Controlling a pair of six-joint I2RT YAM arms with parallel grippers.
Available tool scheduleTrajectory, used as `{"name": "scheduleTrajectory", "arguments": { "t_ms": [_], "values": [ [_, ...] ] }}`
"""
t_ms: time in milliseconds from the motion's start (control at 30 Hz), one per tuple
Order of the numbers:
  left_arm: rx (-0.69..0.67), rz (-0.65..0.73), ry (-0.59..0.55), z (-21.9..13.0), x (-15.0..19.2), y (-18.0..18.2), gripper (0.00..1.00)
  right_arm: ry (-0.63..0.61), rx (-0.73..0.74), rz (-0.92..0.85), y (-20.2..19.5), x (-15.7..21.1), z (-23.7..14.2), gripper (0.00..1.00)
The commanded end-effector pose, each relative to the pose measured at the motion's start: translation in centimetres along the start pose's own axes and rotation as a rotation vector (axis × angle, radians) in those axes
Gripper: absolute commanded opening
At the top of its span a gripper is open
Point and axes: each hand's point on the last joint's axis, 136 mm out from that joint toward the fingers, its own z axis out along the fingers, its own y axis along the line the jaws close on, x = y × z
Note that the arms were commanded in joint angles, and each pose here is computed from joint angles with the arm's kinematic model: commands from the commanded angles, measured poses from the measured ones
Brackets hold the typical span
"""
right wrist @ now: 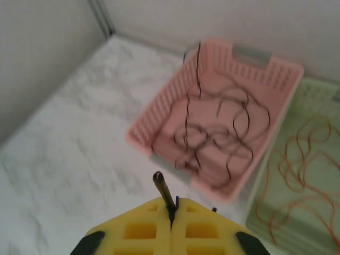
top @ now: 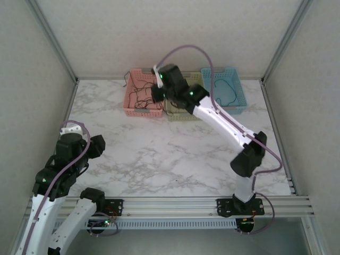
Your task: Untangle the cables
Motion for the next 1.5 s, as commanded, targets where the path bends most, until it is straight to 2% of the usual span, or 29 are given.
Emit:
{"name": "scheduleTrajectory", "arguments": {
  "t_ms": [0, 100, 167, 467, 867, 1067, 1100, 1133, 1167, 1200, 1267, 1400, 1467],
  "values": [
    [0.010, 0.002, -0.001, 0.2, 0.1, -0.1, 0.65, 0.011, 0.012, 0.098, -1.5, -1.0, 5.5, 0.00],
    [0.008, 0.000, -0.002, 0.2, 0.1, -0.1, 0.65, -0.037, -0.025, 0.120, -0.7, -3.0, 8.5, 0.00],
    [0.007, 0.000, -0.003, 0.2, 0.1, -0.1, 0.65, -0.107, -0.017, 0.145, -2.4, -4.6, 10.0, 0.00],
    [0.010, 0.002, 0.007, 0.5, 0.2, -0.2, 0.65, -0.221, -0.043, 0.201, -3.9, -4.3, 15.8, 0.00],
    [0.007, 0.004, 0.009, 0.5, 0.2, -0.2, 0.65, -0.156, -0.025, 0.289, -6.9, -0.7, 19.8, 0.00],
    [0.005, 0.002, 0.009, 0.6, 0.2, -0.1, 0.66, -0.119, -0.042, 0.302, -6.9, 0.9, 20.9, 0.00],
    [0.005, 0.003, 0.012, 0.6, 0.2, -0.2, 0.66, -0.114, -0.041, 0.302, -6.9, 1.1, 21.1, 0.05],
    [0.005, 0.002, 0.011, 0.6, 0.2, -0.2, 0.66, -0.111, -0.044, 0.296, -6.8, 1.2, 21.1, 0.29],
    [0.005, 0.002, 0.013, 0.6, 0.2, -0.2, 0.66, -0.108, -0.048, 0.284, -6.7, 1.3, 21.2, 0.47],
    [0.006, 0.003, 0.014, 0.6, 0.2, -0.2, 0.66, -0.106, -0.049, 0.272, -6.7, 1.3, 21.1, 0.55],
    [0.013, 0.005, 0.024, 0.8, 0.3, -0.4, 0.67, -0.109, -0.044, 0.242, -6.6, 0.4, 20.1, 0.63],
    [0.034, -0.013, 0.064, 1.3, -0.4, -1.7, 0.67, -0.141, -0.025, 0.166, -6.3, -2.7, 16.3, 0.64],
    [0.106, -0.051, 0.073, 1.8, -1.9, -3.9, 0.68, -0.131, -0.014, 0.136, -6.1, -3.9, 13.8, 0.63]
  ]
}}
